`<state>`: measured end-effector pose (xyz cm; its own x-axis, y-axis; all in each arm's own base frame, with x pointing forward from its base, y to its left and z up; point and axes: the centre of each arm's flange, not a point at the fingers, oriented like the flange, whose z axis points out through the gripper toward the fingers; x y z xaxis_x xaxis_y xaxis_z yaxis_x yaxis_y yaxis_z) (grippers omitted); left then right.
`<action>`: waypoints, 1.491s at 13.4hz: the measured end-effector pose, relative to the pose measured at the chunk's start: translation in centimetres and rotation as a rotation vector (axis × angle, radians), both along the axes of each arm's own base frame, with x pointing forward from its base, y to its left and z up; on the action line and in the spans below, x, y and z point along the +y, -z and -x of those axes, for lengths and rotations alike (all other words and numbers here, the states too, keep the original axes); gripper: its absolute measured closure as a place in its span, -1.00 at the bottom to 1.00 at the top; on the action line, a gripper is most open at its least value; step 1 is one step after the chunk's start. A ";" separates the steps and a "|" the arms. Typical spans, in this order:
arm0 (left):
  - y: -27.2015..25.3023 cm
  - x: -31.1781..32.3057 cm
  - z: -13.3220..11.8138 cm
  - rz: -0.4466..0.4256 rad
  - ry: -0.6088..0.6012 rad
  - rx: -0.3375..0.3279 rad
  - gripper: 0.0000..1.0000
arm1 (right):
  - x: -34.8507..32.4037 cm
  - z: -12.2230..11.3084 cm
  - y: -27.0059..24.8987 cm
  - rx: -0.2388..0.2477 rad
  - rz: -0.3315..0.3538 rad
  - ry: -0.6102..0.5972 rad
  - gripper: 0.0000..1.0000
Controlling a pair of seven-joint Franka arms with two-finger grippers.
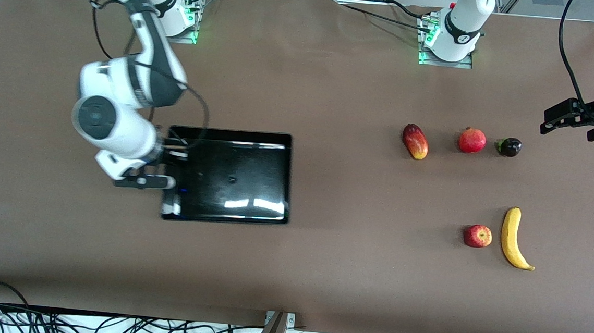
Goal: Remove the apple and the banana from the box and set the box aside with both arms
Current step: 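Slide the black box further toward the right arm and release it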
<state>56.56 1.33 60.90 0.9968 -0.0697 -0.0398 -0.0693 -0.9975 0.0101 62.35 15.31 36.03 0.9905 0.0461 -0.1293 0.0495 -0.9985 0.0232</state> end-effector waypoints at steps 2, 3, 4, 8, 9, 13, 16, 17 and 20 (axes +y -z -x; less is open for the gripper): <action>0.0 0.0 0.0 0.000 -0.001 0.000 -1.00 | -6.9 1.7 1.2 0.009 0.006 -0.003 0.93; 0.0 0.1 0.0 0.000 -0.001 0.000 -1.00 | -10.0 2.8 2.4 -0.005 0.006 -0.010 0.93; 0.0 0.1 0.0 0.000 -0.001 0.000 -1.00 | -13.0 4.1 4.1 -0.021 0.007 -0.014 0.93; 0.0 0.1 0.0 0.000 -0.003 0.000 -1.00 | -20.2 9.2 10.3 -0.041 0.024 0.030 0.93; 0.0 0.1 0.0 0.000 -0.004 0.000 -1.00 | -20.6 9.6 10.7 -0.037 0.021 0.043 0.93; 0.0 0.1 0.0 0.000 -0.006 0.000 -1.00 | -21.6 10.6 11.9 -0.036 0.018 0.072 0.93; 0.0 0.1 0.0 0.000 -0.006 0.000 -1.00 | -21.8 11.4 12.7 -0.019 0.019 0.077 0.63; -0.1 0.1 0.0 0.000 -0.006 -0.002 -1.00 | -21.8 11.5 12.8 -0.017 0.019 0.077 0.41; -0.4 0.0 0.1 0.000 -0.005 -0.008 -1.00 | -21.5 10.8 11.5 -0.046 0.012 0.071 -0.18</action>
<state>56.43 1.37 61.30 0.9974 -0.0648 -0.0323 -0.0645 -0.9979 0.0098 51.52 -6.16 24.55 0.9961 -0.0254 -0.0840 -0.0224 -0.9991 0.0362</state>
